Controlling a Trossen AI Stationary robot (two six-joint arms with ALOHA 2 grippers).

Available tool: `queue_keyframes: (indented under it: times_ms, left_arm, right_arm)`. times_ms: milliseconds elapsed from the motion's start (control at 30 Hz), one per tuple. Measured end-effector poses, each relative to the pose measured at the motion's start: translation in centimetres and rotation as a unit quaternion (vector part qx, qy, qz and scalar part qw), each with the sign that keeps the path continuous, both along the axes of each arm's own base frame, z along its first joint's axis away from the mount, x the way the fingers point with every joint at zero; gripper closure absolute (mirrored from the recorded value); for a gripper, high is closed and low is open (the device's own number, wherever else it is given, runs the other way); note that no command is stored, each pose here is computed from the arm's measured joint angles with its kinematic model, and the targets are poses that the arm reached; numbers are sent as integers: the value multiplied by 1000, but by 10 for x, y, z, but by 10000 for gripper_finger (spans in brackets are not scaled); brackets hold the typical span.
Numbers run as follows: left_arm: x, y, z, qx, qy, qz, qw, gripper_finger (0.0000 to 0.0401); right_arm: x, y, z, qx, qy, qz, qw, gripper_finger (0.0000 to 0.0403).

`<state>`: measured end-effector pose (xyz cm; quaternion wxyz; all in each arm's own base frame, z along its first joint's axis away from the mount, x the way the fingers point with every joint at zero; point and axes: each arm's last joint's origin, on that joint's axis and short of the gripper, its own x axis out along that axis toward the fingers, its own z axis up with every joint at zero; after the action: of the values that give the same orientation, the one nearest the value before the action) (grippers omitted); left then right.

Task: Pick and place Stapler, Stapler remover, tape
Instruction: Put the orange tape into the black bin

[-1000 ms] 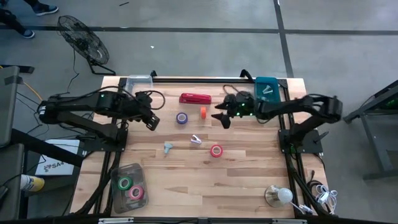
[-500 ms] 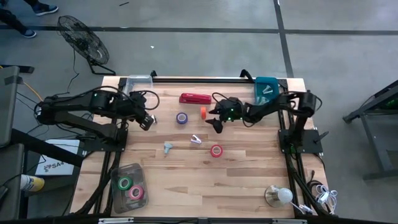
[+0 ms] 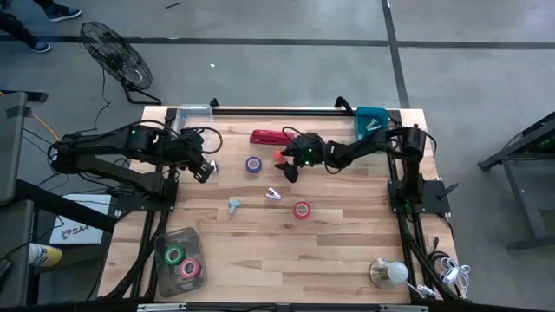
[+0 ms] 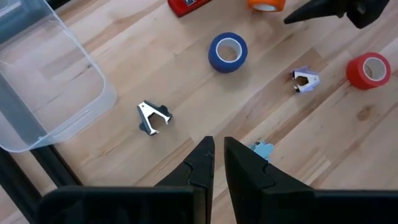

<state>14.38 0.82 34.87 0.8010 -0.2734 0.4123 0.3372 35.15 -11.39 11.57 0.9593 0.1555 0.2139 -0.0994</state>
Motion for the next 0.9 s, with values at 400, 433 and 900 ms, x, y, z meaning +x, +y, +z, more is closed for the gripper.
queue_keyframes:
  times_ms: [400, 433, 900]
  left_arm:
    - [0, 0, 0, 1, 0, -1, 1000, 367]
    - [0, 0, 0, 1, 0, -1, 1000, 367]
    - [0, 0, 0, 1, 0, -1, 1000, 367]
  right_arm:
    - [7, -3, -8, 15, 50, 9, 999, 243]
    - [7, -2, -8, 16, 52, 18, 998, 255]
    - [30, 15, 11, -138, 185, 205, 951, 231]
